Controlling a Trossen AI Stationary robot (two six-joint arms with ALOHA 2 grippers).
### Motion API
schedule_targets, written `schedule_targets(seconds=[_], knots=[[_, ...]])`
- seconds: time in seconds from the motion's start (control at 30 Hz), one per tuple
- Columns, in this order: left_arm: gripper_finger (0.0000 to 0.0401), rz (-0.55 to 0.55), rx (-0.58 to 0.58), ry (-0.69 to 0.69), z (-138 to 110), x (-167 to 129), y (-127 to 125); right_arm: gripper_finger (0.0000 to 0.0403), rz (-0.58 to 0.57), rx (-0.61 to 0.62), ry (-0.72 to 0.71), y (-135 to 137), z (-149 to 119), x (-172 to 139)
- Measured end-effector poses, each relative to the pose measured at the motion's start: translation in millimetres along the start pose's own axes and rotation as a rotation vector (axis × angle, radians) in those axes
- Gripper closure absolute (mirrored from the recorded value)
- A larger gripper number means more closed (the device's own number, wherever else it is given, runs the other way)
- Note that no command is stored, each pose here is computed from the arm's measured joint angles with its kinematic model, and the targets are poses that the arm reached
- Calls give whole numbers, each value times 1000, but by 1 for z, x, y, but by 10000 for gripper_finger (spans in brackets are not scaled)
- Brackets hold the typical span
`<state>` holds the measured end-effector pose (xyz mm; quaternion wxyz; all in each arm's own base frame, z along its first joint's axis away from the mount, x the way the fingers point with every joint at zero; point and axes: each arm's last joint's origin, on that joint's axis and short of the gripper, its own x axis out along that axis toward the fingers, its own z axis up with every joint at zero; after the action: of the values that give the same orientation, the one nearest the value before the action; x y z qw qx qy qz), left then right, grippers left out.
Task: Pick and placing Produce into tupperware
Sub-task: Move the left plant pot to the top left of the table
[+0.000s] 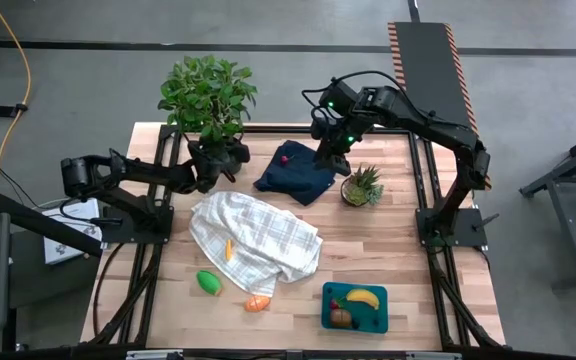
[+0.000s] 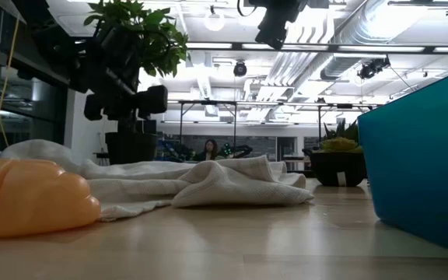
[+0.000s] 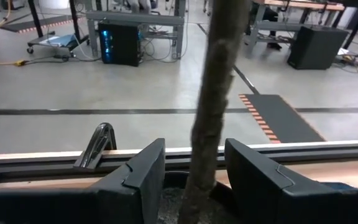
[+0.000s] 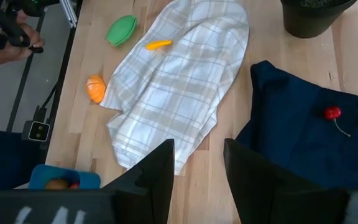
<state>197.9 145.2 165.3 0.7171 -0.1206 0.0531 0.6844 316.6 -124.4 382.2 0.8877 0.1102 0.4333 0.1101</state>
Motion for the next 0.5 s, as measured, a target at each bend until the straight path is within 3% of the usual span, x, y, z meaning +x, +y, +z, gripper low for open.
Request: schedule_targets(seconds=[0.17, 0.5], knots=[[266, -21, 11, 9, 0, 0, -1, 274, 0, -12, -1, 0, 0, 0], [382, -44, 26, 20, -1, 0, -1, 274, -2, -24, -4, 0, 0, 0]])
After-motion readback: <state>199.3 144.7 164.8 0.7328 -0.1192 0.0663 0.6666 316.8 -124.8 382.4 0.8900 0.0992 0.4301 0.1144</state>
